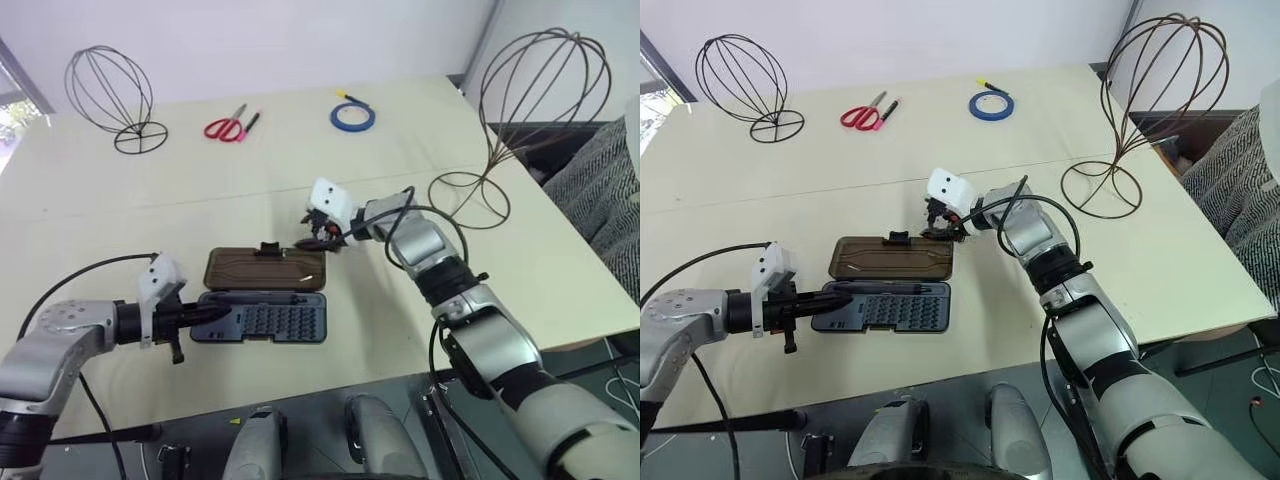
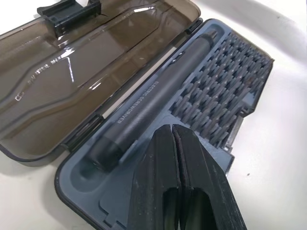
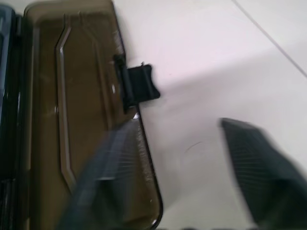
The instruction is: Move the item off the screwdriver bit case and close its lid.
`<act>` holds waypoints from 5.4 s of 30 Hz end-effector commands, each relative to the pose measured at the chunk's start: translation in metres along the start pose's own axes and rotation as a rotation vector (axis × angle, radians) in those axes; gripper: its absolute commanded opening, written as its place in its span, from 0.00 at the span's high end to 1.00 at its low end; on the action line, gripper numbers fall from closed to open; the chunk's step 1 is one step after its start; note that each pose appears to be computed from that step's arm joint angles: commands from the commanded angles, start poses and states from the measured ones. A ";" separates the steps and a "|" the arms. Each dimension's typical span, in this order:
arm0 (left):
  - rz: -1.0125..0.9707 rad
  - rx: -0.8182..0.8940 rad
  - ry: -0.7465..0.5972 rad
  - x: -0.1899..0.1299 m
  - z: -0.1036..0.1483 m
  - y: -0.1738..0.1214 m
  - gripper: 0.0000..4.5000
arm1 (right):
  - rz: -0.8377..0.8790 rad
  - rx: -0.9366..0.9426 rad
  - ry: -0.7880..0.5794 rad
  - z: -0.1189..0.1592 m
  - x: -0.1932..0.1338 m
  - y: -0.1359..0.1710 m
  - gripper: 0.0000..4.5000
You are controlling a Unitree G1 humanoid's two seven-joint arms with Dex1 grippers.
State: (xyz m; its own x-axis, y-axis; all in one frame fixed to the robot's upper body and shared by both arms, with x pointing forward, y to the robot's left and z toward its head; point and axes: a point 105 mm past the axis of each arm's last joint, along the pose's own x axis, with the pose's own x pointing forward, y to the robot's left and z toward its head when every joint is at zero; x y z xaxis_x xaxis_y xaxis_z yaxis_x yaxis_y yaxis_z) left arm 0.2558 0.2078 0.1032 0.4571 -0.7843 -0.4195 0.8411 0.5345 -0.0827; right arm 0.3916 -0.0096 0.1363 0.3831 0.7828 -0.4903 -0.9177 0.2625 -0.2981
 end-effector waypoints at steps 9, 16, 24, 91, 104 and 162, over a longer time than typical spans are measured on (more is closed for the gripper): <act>0.010 0.043 -0.011 0.005 0.004 0.003 1.00 | 0.012 -0.026 -0.006 0.001 0.010 0.004 0.12; 0.020 0.051 -0.012 0.005 0.005 0.004 1.00 | 0.011 -0.005 0.021 -0.013 0.016 0.006 0.44; 0.029 0.050 -0.012 0.004 0.003 0.003 1.00 | 0.027 0.000 0.025 -0.017 0.019 0.010 1.00; 0.152 -0.035 -0.132 0.010 0.028 0.075 1.00 | -0.140 -0.759 -0.181 0.038 -0.022 0.026 1.00; 0.176 -0.029 -0.138 0.012 0.028 0.075 1.00 | -0.099 -0.680 -0.120 0.029 -0.030 0.019 0.36; -0.183 0.180 -0.008 0.037 0.066 0.032 1.00 | 0.517 0.725 -0.053 0.022 -0.080 0.141 0.99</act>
State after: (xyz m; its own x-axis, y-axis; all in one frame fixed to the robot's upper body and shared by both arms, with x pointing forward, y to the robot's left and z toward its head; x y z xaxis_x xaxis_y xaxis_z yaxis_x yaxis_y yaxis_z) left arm 0.3182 0.1770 0.1436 0.3185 -0.8656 -0.3864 0.9354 0.3530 -0.0197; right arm 0.2358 -0.0272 0.1537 -0.0495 0.9231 -0.3813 -0.8337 0.1720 0.5247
